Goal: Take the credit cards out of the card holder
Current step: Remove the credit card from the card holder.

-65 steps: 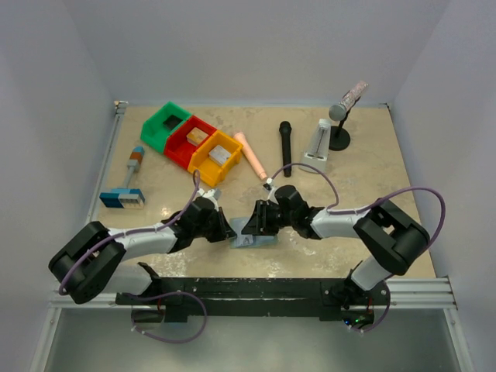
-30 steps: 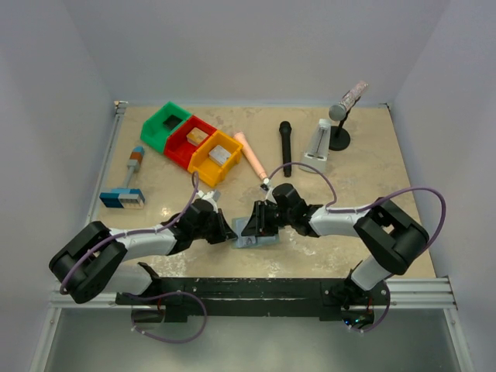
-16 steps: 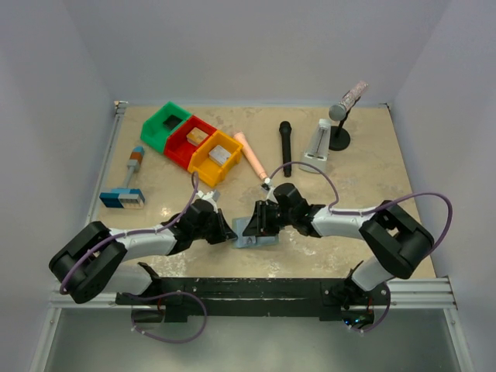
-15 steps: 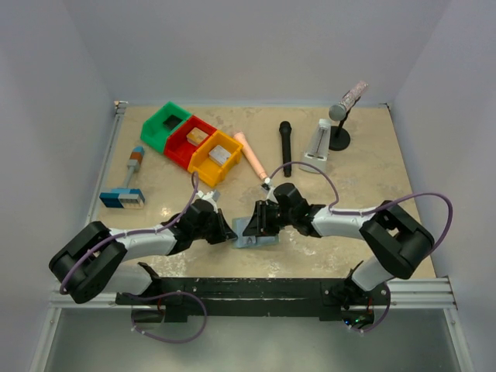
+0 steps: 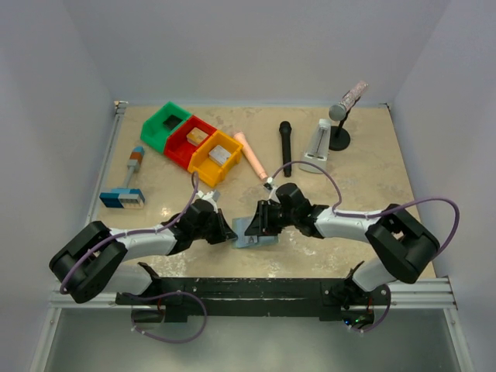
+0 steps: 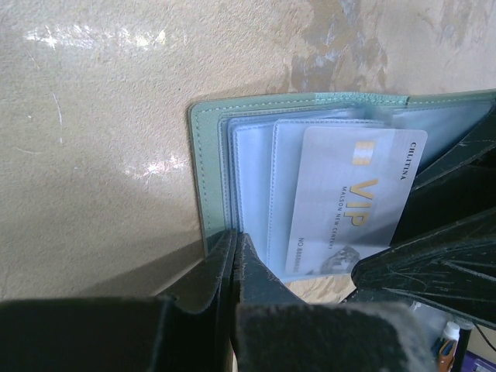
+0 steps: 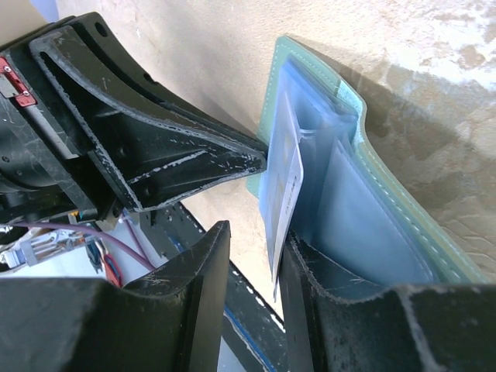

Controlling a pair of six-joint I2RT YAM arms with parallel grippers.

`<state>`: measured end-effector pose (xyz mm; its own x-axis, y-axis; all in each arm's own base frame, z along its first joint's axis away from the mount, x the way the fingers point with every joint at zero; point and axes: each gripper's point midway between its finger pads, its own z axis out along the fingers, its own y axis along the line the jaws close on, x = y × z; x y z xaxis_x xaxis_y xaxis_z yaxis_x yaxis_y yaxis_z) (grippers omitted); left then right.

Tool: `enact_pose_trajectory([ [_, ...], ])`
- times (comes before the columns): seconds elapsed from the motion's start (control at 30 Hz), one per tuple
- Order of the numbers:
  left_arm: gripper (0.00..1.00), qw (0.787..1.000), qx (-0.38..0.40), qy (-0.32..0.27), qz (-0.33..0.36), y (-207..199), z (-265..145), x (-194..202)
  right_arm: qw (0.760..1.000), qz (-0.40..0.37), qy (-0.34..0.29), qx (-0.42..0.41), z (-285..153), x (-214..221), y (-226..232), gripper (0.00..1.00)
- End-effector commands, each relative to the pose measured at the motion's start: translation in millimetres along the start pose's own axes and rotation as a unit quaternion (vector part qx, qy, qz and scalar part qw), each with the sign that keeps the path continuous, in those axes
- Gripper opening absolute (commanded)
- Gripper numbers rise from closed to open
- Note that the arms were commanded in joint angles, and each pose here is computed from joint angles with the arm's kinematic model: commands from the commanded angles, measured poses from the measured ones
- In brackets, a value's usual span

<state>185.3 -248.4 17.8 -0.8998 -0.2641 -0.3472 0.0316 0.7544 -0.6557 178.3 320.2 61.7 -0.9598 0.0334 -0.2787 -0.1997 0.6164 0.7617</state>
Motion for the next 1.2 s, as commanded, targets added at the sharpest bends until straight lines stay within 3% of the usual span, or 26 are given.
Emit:
enact_pose_trajectory([
  [0.0, 0.0, 0.997, -0.068, 0.019, -0.002, 38, 1, 17, 1.0, -0.018, -0.021, -0.014, -8, -9, 9, 0.35],
  [0.53, 0.0, 0.998, -0.065, 0.009, 0.005, 35, -4, 13, 0.999, -0.01, -0.044, 0.006, -20, -13, -6, 0.3],
  [0.87, 0.0, 0.998, -0.06, 0.006, 0.008, 31, -6, 11, 0.998, -0.007, -0.056, 0.021, -23, -16, -11, 0.22],
  [1.03, 0.0, 0.998, -0.059, 0.006, 0.009, 30, -7, 10, 0.998, -0.004, -0.054, 0.028, -23, -15, -14, 0.14],
  [1.17, 0.0, 0.998, -0.064, 0.006, 0.01, 31, -8, 9, 0.998, -0.003, -0.055, 0.042, -25, -15, -18, 0.0],
])
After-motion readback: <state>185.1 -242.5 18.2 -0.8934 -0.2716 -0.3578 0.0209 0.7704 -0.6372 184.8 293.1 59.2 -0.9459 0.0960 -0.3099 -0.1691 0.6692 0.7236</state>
